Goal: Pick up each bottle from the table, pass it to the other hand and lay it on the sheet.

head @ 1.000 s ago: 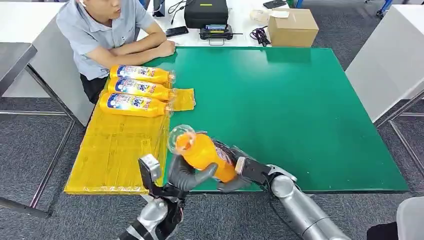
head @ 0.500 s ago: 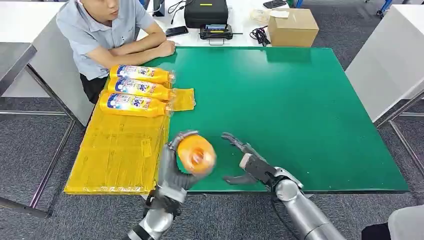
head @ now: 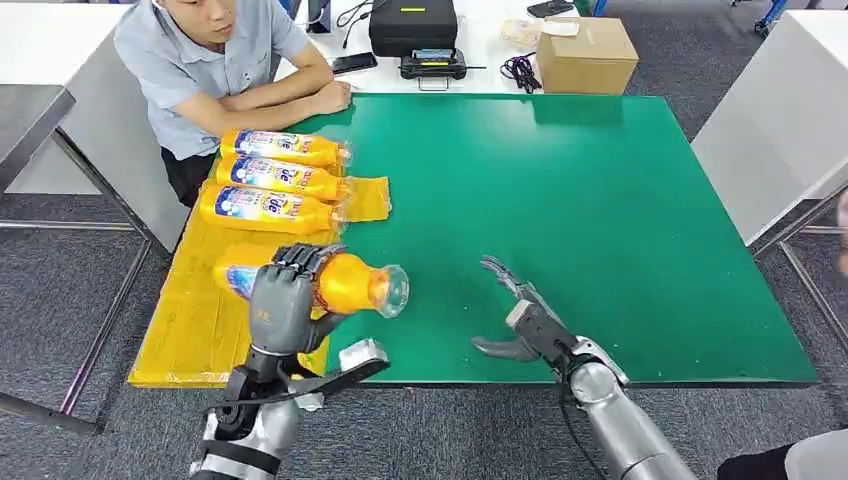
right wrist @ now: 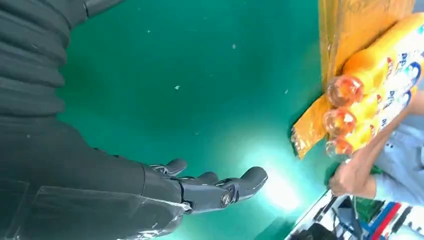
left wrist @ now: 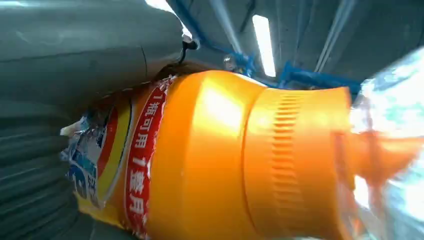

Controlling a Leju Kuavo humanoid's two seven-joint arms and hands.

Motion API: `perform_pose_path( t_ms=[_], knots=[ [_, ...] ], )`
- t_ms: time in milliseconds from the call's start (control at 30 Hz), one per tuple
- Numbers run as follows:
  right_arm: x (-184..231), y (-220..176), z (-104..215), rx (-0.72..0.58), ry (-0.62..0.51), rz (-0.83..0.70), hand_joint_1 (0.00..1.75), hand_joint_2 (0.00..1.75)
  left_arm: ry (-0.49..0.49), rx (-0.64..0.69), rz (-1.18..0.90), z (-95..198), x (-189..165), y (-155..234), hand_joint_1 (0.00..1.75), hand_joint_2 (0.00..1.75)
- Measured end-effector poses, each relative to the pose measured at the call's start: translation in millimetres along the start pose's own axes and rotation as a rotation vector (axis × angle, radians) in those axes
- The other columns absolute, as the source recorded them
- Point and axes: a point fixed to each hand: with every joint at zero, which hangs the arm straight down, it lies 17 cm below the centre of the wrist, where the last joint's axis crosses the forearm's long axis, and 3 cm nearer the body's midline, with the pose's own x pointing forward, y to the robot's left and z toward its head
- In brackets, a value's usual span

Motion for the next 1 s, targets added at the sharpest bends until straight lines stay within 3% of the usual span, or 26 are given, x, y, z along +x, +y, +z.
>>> perform_pose_path(
  t_ms=[100, 233, 433, 633, 1000],
  knots=[
    [-4.8, -1.6, 7.1, -0.028, 0.009, -0.012, 0.0, 1.75, 0.083, -0.003, -0.076, -8.4, -36.7, -0.1, 1.75, 1.75],
    [-8.5, -0.1, 12.9, -0.048, 0.014, -0.024, 0.0, 1.75, 0.172, -0.095, -0.172, -5.4, -82.1, -31.1, 1.75, 1.75],
    [-9.6, 5.6, 14.0, -0.064, 0.016, -0.06, 0.0, 1.75, 0.202, -0.228, -0.211, -3.0, -108.2, -77.0, 1.75, 1.75],
    [-10.5, 11.4, 12.0, -0.069, 0.018, -0.084, 0.0, 1.75, 0.165, -0.352, -0.217, 6.8, -109.3, -114.8, 1.75, 1.75],
    [-14.6, 16.7, 12.2, -0.07, 0.031, -0.098, 0.0, 1.75, 0.113, -0.452, -0.14, 26.3, -100.3, -142.4, 1.75, 1.75]
  ],
)
